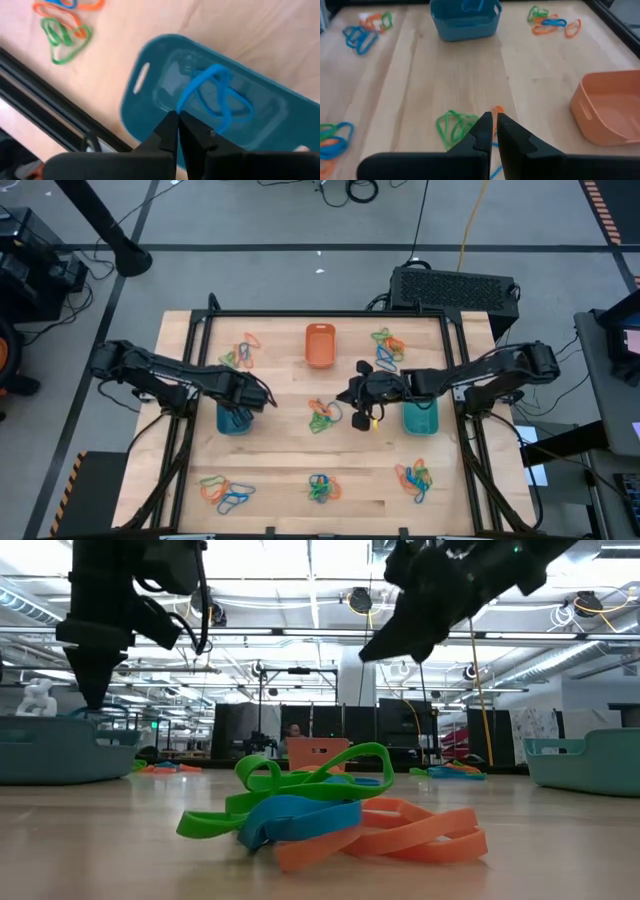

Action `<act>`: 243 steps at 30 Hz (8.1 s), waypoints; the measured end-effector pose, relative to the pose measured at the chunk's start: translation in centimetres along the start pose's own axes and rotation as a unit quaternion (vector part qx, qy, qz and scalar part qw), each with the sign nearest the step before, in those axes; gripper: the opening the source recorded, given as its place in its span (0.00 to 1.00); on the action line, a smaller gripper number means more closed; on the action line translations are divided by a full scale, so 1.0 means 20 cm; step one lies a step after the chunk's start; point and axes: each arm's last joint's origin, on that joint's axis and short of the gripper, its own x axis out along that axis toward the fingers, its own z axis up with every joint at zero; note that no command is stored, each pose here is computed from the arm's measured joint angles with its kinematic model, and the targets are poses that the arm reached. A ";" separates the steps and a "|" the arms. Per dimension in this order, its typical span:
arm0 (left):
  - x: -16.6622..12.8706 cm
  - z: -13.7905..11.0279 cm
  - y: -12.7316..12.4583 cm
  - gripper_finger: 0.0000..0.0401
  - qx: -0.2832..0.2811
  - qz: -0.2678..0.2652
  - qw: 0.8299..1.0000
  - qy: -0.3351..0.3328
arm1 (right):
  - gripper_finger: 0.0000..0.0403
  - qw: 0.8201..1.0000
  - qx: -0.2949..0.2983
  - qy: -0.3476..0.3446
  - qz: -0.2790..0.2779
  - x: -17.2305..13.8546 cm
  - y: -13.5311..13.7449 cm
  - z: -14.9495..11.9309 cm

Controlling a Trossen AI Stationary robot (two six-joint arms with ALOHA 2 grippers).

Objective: Sort rubber bands into baskets
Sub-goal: Put the blue rubber band into the blue bin

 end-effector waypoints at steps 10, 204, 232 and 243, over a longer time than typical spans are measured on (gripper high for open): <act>0.00 -0.01 0.01 0.24 0.000 0.010 1.000 0.007 | 0.04 0.999 -0.006 0.034 0.008 -0.04 0.04 -0.02; -0.17 0.13 -0.11 0.28 0.164 -0.241 0.699 -0.653 | 0.04 0.900 0.255 0.330 0.126 -0.15 0.23 -0.26; -0.13 0.17 -0.02 0.28 0.231 -0.331 0.610 -0.682 | 0.23 0.826 0.225 0.498 0.140 -0.28 0.56 -0.48; -0.13 0.17 -0.02 0.28 0.231 -0.331 0.610 -0.682 | 0.36 0.852 0.195 0.474 0.107 -0.26 0.61 -0.53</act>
